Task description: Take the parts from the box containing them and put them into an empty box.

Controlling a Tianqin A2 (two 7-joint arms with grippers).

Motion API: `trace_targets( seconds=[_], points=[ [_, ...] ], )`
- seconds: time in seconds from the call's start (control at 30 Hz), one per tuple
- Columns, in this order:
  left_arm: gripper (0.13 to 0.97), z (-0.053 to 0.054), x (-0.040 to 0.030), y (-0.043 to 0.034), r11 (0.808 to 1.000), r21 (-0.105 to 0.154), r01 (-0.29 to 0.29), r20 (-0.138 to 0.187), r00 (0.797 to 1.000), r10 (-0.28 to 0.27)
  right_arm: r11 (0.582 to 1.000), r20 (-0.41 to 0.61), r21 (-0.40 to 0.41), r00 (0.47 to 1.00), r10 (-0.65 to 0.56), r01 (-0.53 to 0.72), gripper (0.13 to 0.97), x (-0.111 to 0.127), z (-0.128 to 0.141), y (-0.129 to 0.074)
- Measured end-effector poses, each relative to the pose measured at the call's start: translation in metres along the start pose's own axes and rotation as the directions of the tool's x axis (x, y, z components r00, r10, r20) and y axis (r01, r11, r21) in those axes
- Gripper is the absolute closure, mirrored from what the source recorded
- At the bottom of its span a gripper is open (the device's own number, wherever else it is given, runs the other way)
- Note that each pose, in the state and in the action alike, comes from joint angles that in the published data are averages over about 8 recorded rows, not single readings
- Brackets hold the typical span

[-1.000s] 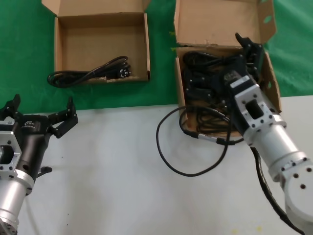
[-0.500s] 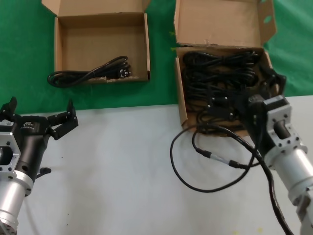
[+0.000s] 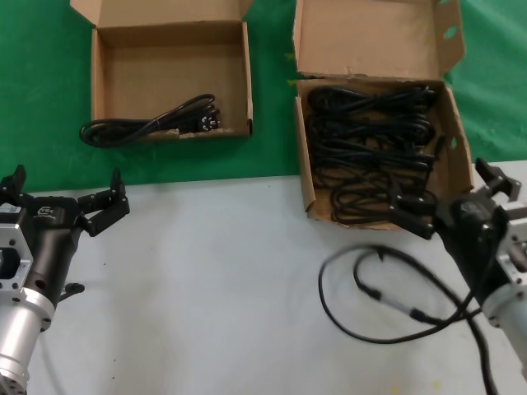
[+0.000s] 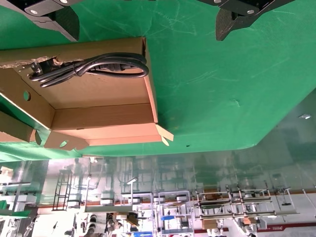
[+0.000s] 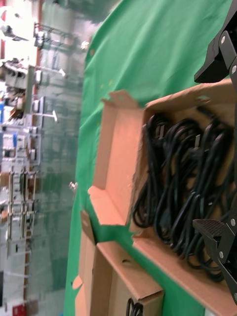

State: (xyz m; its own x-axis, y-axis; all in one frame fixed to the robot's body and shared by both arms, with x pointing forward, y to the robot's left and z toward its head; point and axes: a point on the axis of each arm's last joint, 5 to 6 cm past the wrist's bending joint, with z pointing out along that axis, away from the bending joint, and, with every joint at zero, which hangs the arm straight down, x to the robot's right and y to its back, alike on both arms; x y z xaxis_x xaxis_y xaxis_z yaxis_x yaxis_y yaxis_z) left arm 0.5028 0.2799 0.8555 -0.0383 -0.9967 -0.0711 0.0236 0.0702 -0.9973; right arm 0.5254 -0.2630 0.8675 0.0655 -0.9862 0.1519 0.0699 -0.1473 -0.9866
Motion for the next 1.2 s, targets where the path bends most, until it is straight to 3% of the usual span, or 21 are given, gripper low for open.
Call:
trace_targets(
  seconds=[0.27, 1.2],
  points=[
    [0.132, 0.000, -0.0003, 0.0003, 1.000, -0.001, 0.000, 0.002, 1.000, 0.000, 0.998, -0.022, -0.028, 0.998, 0.051, -0.052, 0.130, 0.009, -0.012, 0.009],
    [0.132, 0.000, -0.0003, 0.0003, 1.000, -0.001, 0.000, 0.002, 1.000, 0.000, 0.998, -0.023, -0.029, 0.998, 0.053, -0.054, 0.130, 0.009, -0.013, 0.009]
  ],
)
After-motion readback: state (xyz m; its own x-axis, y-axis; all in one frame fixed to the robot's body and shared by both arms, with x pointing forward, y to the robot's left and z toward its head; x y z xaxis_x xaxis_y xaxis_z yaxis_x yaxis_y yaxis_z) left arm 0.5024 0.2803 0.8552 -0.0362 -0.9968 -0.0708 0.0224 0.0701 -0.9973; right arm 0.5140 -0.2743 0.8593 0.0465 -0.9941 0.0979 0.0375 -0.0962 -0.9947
